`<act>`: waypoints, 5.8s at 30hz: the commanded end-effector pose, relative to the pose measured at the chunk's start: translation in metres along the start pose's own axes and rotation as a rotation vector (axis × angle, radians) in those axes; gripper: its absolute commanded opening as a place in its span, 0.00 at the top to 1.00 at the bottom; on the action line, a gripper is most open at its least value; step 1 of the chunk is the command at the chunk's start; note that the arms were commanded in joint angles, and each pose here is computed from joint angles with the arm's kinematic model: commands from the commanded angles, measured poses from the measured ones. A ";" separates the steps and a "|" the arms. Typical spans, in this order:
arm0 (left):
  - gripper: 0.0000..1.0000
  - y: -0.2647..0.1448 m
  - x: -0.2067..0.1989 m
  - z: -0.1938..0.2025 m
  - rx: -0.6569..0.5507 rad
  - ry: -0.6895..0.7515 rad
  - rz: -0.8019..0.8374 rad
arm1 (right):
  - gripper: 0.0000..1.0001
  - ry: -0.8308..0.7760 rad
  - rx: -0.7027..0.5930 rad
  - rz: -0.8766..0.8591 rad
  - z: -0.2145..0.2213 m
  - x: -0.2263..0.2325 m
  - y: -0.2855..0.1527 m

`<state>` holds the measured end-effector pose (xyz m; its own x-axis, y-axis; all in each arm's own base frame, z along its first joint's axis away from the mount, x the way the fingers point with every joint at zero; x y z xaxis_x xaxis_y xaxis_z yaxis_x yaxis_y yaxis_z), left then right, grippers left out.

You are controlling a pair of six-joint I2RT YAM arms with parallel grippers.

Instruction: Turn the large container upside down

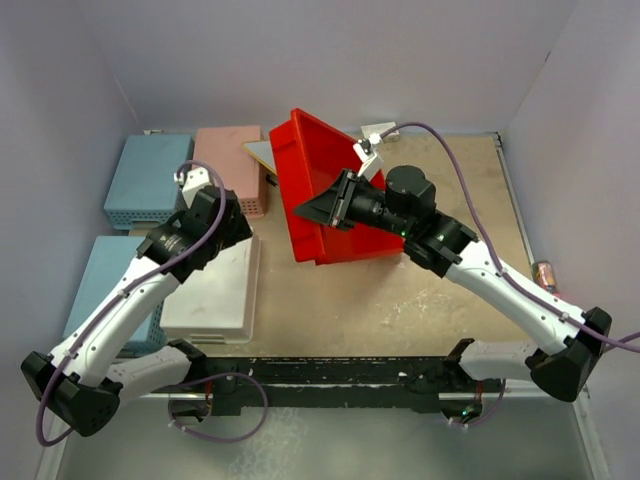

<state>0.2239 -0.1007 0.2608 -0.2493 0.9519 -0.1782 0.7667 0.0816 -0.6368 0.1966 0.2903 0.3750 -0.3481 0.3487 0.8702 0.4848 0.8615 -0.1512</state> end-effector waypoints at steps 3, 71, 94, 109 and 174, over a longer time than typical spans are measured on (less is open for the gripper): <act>0.32 -0.024 0.005 -0.029 -0.122 -0.109 0.000 | 1.00 0.136 -0.020 -0.319 -0.013 0.072 -0.002; 0.32 -0.021 0.004 -0.042 -0.156 -0.047 -0.038 | 0.62 -0.311 0.158 0.753 0.103 -0.189 0.024; 0.32 -0.026 0.005 -0.044 -0.165 -0.044 -0.025 | 0.26 -0.394 0.054 1.080 0.082 -0.213 0.042; 0.32 -0.028 0.006 -0.040 -0.159 -0.049 0.002 | 0.73 -0.380 0.157 1.058 0.104 -0.234 0.052; 0.32 -0.025 0.040 -0.095 -0.221 -0.222 -0.110 | 1.00 0.595 0.016 -0.465 -0.024 0.082 -0.034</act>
<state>0.2434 -0.0339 0.3169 -0.4808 0.8484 -0.2213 0.7771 0.2955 -0.5557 0.1768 0.3054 0.4435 -0.1154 -0.1009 0.9882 0.4149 0.8990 0.1402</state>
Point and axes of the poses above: each gripper's point midway between its finger pads, its own y axis out along the fingers, its own x axis along the line the jaws close on, z = x × y, the point moved 6 cm from there along -y, back along the fingers, and after that the axes turned 4 degrees about y, right-handed, at the moved point
